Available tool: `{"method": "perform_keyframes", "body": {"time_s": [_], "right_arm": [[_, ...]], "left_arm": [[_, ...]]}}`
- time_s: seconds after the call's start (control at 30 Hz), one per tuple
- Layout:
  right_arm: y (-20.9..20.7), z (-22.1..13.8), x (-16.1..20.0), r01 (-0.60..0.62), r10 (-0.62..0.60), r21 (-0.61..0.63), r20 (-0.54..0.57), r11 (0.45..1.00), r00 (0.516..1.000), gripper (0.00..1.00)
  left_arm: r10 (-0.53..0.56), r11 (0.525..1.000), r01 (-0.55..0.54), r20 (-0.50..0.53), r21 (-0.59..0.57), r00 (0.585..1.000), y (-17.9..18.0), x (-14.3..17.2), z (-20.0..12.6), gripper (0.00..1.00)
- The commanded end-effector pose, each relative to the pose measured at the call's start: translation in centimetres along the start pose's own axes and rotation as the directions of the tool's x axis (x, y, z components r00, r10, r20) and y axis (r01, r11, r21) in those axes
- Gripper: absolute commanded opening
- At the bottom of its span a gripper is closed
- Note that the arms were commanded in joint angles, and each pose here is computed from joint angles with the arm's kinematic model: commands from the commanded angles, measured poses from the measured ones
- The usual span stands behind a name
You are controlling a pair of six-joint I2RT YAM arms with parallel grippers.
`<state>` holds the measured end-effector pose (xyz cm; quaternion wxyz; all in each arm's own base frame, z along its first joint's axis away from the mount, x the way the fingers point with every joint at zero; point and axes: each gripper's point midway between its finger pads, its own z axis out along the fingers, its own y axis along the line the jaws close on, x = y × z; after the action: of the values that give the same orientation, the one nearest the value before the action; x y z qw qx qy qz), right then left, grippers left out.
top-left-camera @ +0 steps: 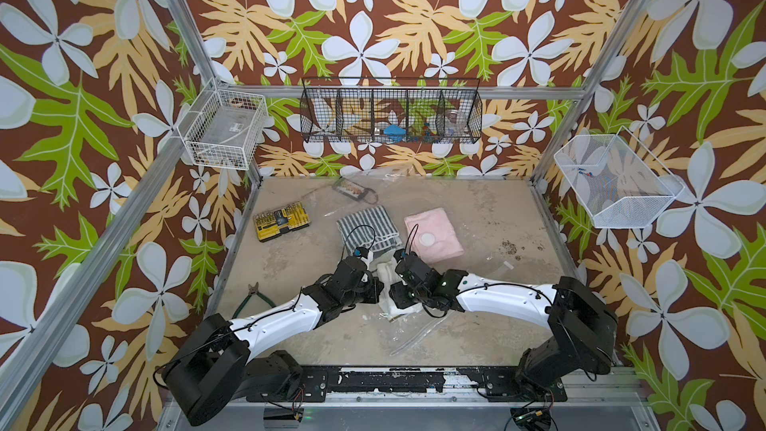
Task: Place the folded towel into the vacuum bag
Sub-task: Pick up the towel from the vacuum bag.
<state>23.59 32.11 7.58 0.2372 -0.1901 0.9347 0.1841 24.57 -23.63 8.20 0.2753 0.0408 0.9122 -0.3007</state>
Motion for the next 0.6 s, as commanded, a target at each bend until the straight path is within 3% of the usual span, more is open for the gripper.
{"method": "perform_keyframes", "body": {"time_s": [0.0, 0.13, 0.3, 0.57], "right_arm": [[0.5, -0.8, -0.4, 0.002, -0.002, -0.025, 0.012, 1.000, 1.000, 0.55], [1.5, -2.0, -1.3, -0.002, 0.004, -0.063, 0.026, 0.998, 1.000, 0.58], [2.6, -1.8, -1.0, -0.002, 0.003, -0.087, 0.014, 0.996, 1.000, 0.68], [1.2, 2.1, 2.8, 0.072, -0.067, 0.071, -0.076, 0.995, 0.995, 0.72]], "left_arm": [[0.013, 1.000, -0.013, -0.013, -0.012, 1.000, 0.4, 0.4, 0.2, 0.15], [0.016, 1.000, -0.016, -0.019, -0.005, 1.000, 0.4, 0.5, 0.6, 0.15], [0.009, 1.000, -0.009, -0.035, 0.009, 0.999, 0.3, 0.8, 1.2, 0.15], [0.019, 1.000, -0.020, -0.034, -0.010, 0.999, 0.7, 0.9, 1.3, 0.14]]}}
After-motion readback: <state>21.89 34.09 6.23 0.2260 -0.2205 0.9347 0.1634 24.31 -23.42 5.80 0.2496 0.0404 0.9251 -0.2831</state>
